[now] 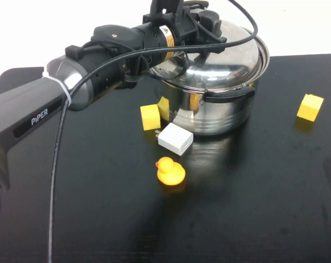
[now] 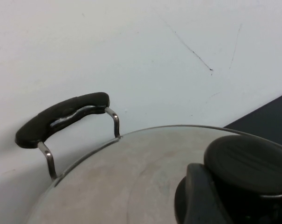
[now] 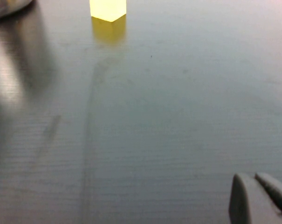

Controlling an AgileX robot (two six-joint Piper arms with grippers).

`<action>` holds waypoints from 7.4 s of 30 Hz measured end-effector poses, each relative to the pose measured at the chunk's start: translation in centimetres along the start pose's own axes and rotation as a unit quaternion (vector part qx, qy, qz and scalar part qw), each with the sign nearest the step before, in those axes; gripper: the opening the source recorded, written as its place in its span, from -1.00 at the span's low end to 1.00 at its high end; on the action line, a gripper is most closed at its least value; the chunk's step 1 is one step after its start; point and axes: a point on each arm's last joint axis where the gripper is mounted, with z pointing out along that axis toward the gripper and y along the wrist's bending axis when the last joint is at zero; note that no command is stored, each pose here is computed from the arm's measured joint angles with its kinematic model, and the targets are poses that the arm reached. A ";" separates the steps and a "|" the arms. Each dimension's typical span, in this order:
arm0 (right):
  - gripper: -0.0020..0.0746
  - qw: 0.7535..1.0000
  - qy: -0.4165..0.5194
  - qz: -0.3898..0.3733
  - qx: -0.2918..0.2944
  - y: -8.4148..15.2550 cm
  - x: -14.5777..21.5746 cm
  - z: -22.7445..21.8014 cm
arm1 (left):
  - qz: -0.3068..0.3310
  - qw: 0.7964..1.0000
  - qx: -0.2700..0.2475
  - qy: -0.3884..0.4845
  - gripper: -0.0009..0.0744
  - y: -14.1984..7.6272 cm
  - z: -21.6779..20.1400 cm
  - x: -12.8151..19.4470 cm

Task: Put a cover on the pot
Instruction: Place the pot lid on the pot

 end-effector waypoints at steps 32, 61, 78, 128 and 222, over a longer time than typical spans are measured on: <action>-0.95 1.000 0.000 0.003 0.000 0.0 0.0 0.0 | 0.129 0.949 -0.242 -0.158 -0.12 2.2 -10.2 -12.6; -0.95 1.000 0.000 0.004 0.000 0.0 0.0 0.0 | -0.061 0.998 0.005 0.025 -0.12 -1.8 -6.8 -7.5; -0.95 1.000 0.000 0.004 0.000 0.0 0.0 0.0 | -0.025 1.000 -0.006 0.011 -0.12 -2.1 -2.1 -3.8; -0.95 1.000 0.000 0.005 0.000 0.0 0.0 0.0 | -0.063 0.996 -0.048 -0.031 -0.12 -1.0 1.1 -0.4; -0.95 1.000 0.000 0.005 0.000 0.0 0.0 0.0 | -0.003 0.998 0.010 0.059 -0.12 -1.0 1.1 -2.2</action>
